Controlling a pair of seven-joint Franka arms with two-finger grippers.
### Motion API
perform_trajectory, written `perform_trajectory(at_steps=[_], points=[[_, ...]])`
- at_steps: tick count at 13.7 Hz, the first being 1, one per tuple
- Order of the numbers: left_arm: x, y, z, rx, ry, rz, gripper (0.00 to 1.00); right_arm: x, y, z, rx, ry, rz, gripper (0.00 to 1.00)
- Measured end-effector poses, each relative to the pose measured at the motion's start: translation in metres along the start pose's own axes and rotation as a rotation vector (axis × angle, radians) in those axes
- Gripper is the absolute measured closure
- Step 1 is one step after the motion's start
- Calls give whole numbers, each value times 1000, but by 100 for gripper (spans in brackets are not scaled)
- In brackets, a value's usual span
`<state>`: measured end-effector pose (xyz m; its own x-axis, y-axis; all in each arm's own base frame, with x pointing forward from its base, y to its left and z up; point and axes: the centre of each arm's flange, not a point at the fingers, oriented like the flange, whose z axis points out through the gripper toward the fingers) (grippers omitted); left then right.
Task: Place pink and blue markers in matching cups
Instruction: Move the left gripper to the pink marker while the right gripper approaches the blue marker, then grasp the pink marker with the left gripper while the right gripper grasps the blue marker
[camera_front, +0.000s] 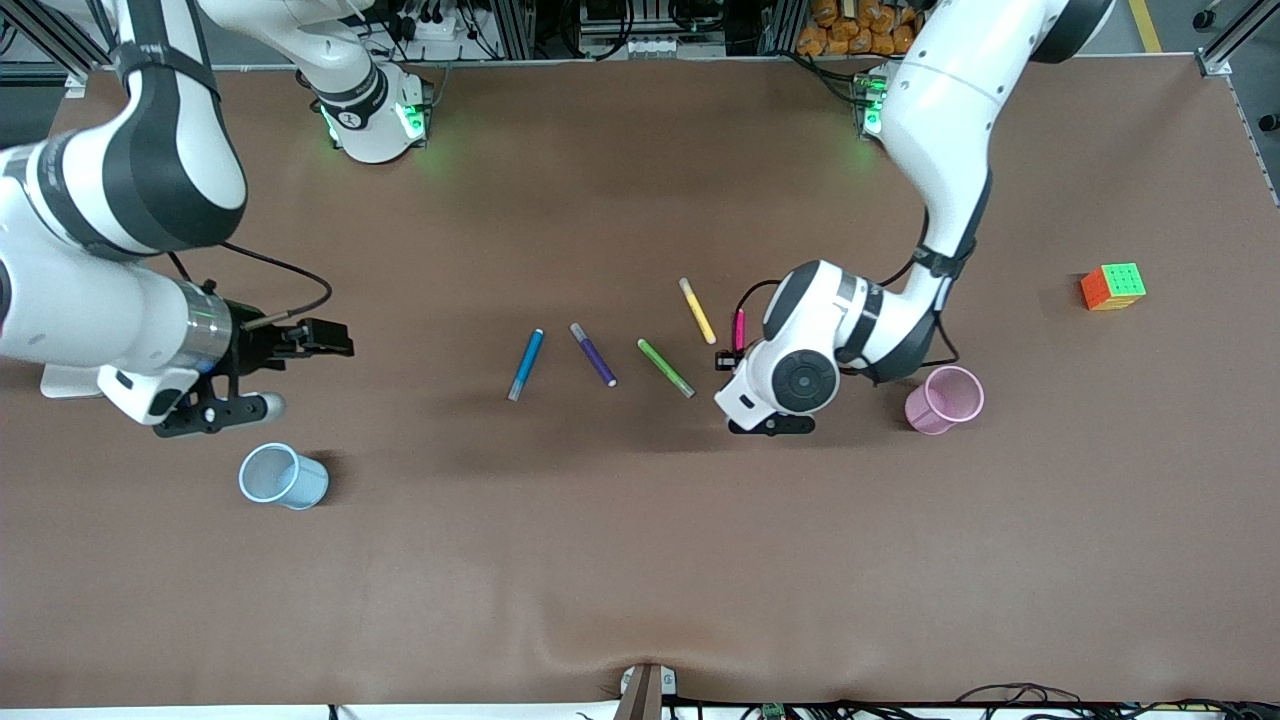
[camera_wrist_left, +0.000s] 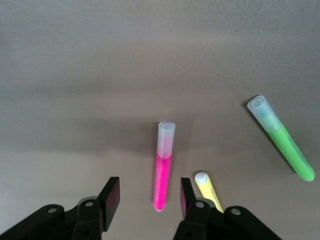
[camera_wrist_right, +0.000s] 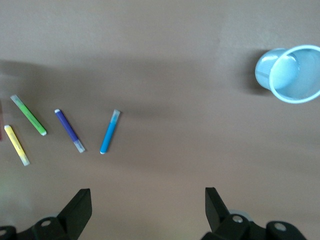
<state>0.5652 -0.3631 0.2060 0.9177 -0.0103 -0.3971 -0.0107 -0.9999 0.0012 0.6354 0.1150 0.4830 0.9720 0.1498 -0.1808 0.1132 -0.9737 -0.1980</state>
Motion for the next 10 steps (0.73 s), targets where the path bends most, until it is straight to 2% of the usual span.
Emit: perform_trajectory(at_steps=[2, 8, 9, 10], points=[[2, 3, 12, 4, -5, 2, 44, 7, -2, 14, 1, -14, -1, 0], [14, 3, 37, -3, 12, -6, 54, 33, -33, 124, -28, -179, -21, 0], [16, 3, 41, -5, 16, -7, 55, 36, -44, 138, -37, -180, -19, 0], [16, 4, 39, -6, 19, -6, 61, 40, -53, 150, -44, -169, -20, 0]])
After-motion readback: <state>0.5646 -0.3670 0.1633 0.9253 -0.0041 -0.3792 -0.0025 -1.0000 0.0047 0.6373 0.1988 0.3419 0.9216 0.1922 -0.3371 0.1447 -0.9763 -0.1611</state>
